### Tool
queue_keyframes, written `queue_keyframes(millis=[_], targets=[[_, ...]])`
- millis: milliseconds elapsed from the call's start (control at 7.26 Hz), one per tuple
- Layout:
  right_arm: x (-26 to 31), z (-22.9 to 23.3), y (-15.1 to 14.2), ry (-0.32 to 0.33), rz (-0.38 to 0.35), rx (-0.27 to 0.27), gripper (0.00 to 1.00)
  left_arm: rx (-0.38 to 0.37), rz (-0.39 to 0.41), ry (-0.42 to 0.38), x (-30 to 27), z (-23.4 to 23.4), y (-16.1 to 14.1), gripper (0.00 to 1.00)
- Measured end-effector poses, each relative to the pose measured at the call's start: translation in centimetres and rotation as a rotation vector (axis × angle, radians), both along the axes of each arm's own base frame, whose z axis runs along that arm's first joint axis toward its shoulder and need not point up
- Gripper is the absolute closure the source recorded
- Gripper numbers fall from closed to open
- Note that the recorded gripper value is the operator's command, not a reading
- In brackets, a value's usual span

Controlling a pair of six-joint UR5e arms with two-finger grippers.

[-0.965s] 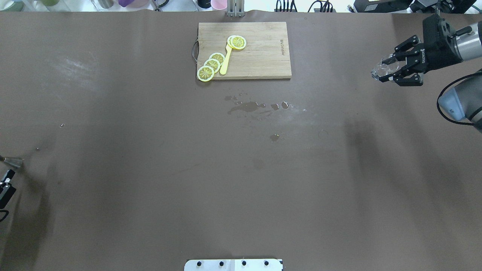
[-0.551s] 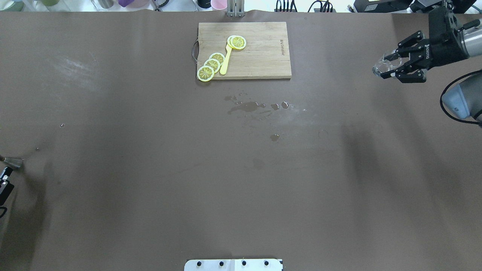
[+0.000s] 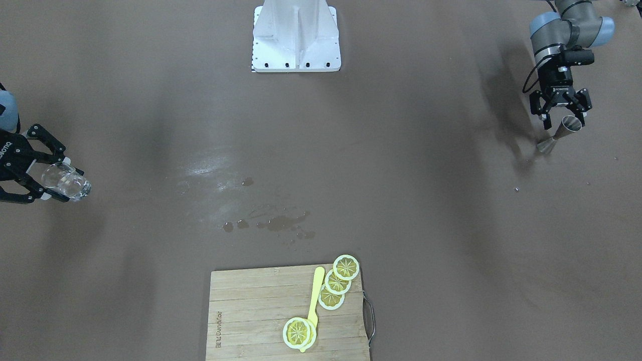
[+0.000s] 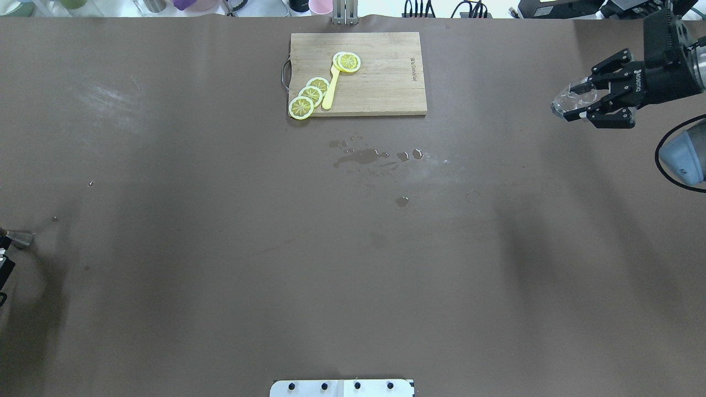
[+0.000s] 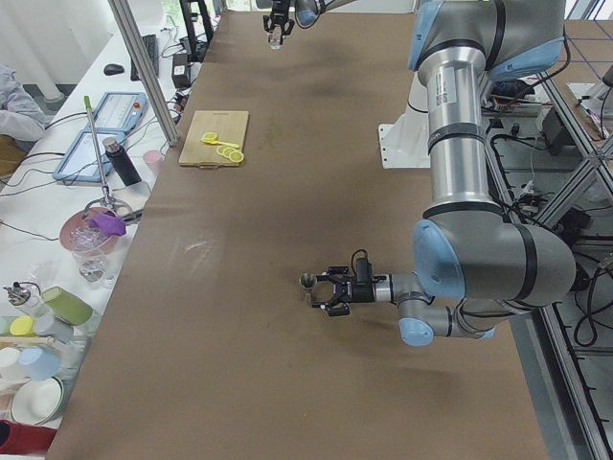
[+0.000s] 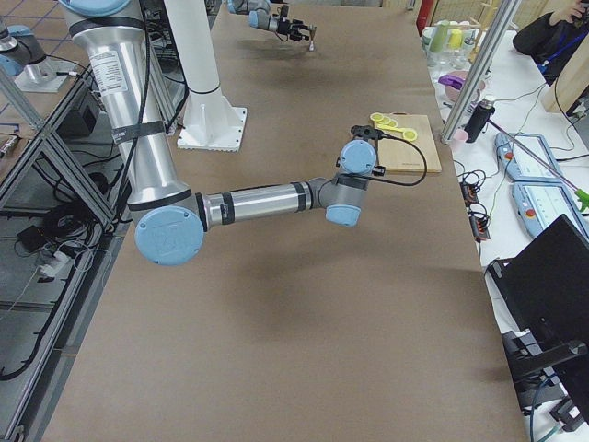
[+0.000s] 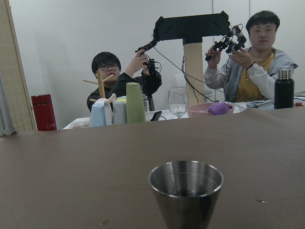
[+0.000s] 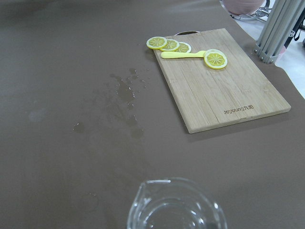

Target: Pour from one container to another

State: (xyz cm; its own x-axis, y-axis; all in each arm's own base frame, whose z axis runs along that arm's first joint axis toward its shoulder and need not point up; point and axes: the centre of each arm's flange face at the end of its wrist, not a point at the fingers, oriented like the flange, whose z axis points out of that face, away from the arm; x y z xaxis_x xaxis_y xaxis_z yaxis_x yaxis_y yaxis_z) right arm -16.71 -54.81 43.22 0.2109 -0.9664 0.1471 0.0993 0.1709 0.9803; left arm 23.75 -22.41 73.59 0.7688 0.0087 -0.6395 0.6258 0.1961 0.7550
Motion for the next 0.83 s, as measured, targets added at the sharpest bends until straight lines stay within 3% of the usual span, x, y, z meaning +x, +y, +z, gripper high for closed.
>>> queue_keyframes(millis=[413,827], targets=[[0.0,-0.8,0.6,-0.011,0.003,-0.004,1.0,-0.018,-0.008,0.007,1.1,-0.2,-0.3,0.19],[-0.1,-1.5,1.1,-0.024,-0.002,-0.022,1.0,-0.042,-0.009,0.013,1.4,-0.3,-0.7,0.19]])
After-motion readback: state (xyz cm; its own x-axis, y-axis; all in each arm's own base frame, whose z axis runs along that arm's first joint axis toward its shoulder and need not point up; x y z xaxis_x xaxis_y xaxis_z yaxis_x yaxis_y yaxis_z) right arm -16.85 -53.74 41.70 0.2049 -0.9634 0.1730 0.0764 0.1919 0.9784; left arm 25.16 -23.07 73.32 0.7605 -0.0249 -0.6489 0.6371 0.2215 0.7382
